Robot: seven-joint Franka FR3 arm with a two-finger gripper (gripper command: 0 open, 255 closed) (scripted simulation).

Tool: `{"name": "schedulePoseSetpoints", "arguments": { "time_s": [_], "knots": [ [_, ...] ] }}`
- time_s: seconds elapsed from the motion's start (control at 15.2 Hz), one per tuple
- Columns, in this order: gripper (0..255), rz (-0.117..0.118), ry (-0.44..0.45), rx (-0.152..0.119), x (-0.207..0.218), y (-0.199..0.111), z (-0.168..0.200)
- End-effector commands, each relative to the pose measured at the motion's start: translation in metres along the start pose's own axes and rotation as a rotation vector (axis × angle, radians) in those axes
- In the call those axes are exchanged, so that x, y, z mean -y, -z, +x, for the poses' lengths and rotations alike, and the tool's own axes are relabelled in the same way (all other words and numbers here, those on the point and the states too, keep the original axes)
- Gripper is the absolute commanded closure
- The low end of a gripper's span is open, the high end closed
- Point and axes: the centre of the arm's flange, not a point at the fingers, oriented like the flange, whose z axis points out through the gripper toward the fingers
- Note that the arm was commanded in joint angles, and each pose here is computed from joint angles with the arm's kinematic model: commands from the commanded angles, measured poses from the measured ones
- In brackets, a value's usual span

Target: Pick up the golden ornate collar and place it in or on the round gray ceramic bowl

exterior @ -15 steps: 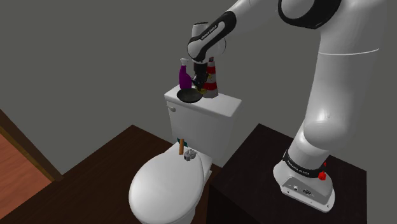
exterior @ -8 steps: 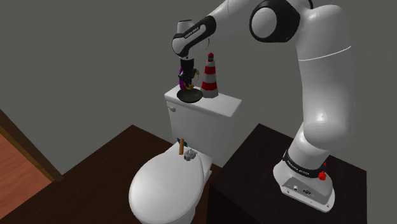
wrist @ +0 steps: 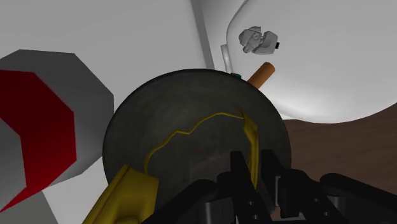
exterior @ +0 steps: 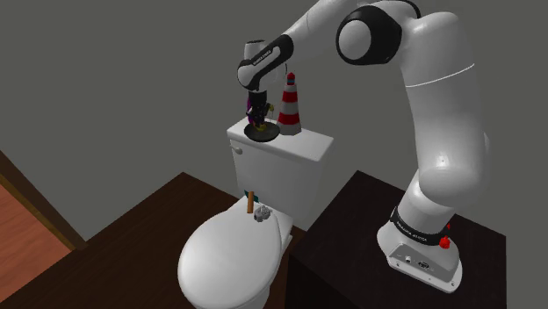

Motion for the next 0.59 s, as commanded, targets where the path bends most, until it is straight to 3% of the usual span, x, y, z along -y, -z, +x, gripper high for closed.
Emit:
{"name": "schedulePoseSetpoints", "arguments": {
  "time_s": [0.0,0.53],
  "knots": [
    [255,0.0,0.0,-0.001,0.001,-0.01,0.0],
    [255,0.0,0.0,-0.001,0.002,-0.043,-0.001]
  ]
}}
